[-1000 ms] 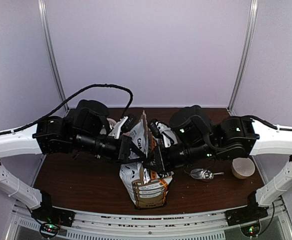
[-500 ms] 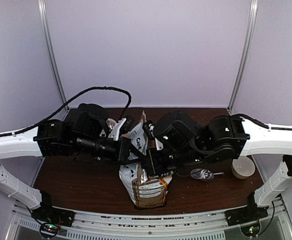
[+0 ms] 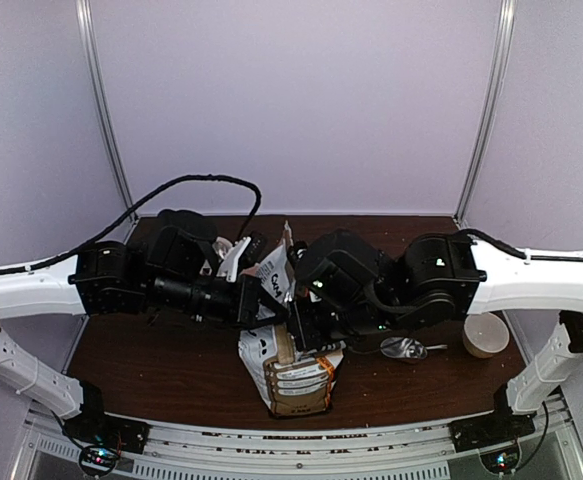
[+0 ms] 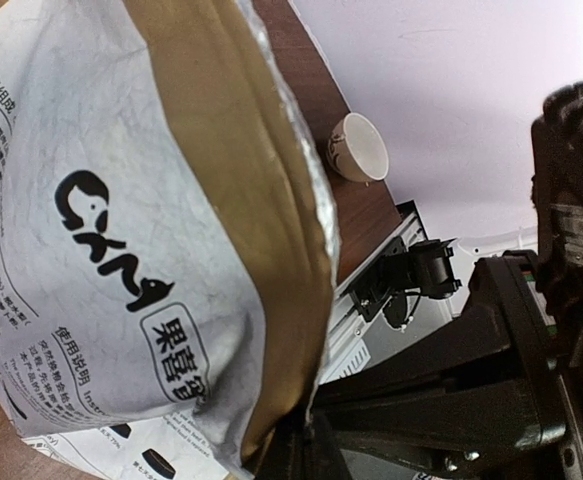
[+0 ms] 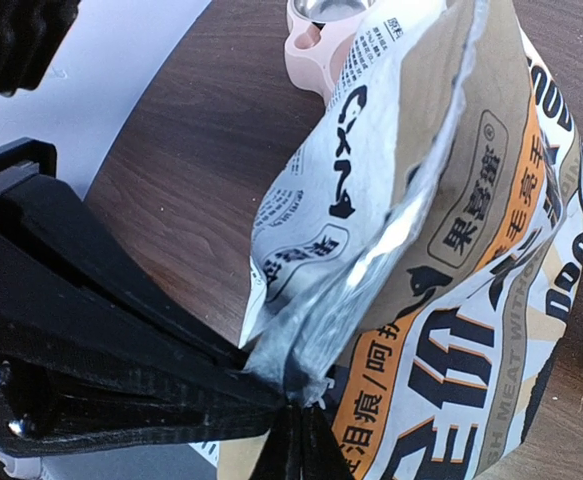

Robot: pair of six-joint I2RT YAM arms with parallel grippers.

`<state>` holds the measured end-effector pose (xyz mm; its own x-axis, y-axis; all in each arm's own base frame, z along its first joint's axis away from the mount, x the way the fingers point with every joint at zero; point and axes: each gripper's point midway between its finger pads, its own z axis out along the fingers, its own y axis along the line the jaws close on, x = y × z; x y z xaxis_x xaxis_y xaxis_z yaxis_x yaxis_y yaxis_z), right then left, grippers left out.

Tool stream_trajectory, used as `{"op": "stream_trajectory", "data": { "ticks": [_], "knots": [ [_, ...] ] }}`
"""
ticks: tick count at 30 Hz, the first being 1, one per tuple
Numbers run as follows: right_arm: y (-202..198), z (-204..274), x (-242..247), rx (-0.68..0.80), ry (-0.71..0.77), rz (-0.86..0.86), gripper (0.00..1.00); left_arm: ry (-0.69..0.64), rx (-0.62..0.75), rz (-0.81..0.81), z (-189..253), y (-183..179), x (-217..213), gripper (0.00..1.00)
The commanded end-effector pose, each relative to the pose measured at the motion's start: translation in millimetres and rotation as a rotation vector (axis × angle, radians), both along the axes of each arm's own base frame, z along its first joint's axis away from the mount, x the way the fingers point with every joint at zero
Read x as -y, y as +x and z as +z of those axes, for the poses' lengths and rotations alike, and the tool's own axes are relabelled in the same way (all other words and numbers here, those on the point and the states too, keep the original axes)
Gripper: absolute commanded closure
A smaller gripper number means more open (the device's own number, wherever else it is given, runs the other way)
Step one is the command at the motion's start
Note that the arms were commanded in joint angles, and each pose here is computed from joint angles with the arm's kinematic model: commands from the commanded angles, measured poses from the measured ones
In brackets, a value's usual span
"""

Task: Serve the pet food
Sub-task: Open the pet food bag at the center of the board.

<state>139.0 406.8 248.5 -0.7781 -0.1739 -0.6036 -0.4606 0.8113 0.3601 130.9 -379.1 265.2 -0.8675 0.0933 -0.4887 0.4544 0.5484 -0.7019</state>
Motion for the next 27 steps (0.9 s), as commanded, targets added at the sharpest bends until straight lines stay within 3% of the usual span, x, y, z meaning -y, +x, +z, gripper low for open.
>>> {"op": "stream_trajectory", "data": {
  "ticks": [1,16,22,25,27],
  "knots": [
    [27,-21,21,0.066,-0.122,-0.105,1.00,-0.141,0.055,0.012,41,4,3,1.00],
    [34,-22,32,0.082,-0.138,-0.137,1.00,-0.139,0.062,0.014,44,4,1,1.00],
    [28,7,40,0.079,-0.026,-0.112,1.00,-0.109,0.092,0.014,47,5,-4,1.00],
    [23,29,51,0.071,0.065,-0.098,1.00,-0.125,0.116,0.008,55,4,-7,0.91],
    [20,41,58,0.062,0.128,-0.090,0.92,-0.136,0.132,0.016,60,5,-10,0.79]
  ]
}}
